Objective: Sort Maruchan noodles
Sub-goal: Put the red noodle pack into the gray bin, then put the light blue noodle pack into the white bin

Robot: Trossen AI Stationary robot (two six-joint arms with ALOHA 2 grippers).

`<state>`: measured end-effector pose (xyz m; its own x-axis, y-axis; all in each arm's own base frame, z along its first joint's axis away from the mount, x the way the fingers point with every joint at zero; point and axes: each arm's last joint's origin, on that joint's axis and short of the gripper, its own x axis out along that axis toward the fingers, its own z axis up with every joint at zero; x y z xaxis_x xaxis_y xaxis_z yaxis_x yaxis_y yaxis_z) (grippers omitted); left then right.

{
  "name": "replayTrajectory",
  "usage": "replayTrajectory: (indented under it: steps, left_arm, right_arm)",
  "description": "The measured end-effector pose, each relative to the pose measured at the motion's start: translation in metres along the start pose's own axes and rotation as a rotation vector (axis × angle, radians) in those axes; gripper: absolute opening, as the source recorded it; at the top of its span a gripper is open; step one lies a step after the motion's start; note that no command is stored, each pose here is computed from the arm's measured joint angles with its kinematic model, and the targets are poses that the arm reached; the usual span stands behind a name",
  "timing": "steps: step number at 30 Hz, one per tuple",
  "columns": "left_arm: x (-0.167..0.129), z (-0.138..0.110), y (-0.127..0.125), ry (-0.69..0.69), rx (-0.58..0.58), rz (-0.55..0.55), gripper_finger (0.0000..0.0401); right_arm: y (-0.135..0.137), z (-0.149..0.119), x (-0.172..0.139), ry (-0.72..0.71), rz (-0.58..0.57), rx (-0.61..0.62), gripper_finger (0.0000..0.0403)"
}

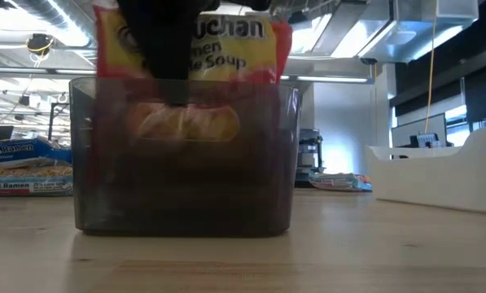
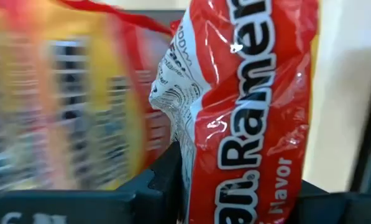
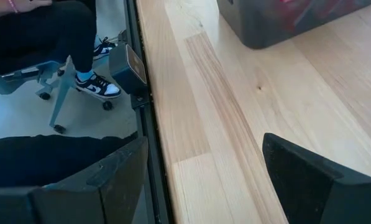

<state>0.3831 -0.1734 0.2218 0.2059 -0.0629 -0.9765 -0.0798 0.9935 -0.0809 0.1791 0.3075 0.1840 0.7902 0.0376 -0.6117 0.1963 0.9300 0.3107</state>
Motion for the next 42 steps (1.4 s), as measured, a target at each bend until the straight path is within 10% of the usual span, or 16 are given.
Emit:
replayTrajectory:
  steps: [14, 30, 42]
  left_arm:
    - [0.030, 0.001, -0.002, 0.064, 0.019, 0.015, 0.0155]
    - [-0.014, -0.004, 0.009, -0.023, -0.082, 0.110, 0.0169]
    - [-0.069, -0.048, -0.044, -0.286, -0.077, 0.201, 0.0169]
  right_arm:
    - [0.001, 0.000, 0.000, 0.006, 0.007, 0.006, 0.0292]
    - [0.001, 0.000, 0.000, 0.013, 0.011, 0.001, 0.0292]
    - [-0.005, 0.011, 0.012, 0.014, -0.024, -0.007, 0.0292]
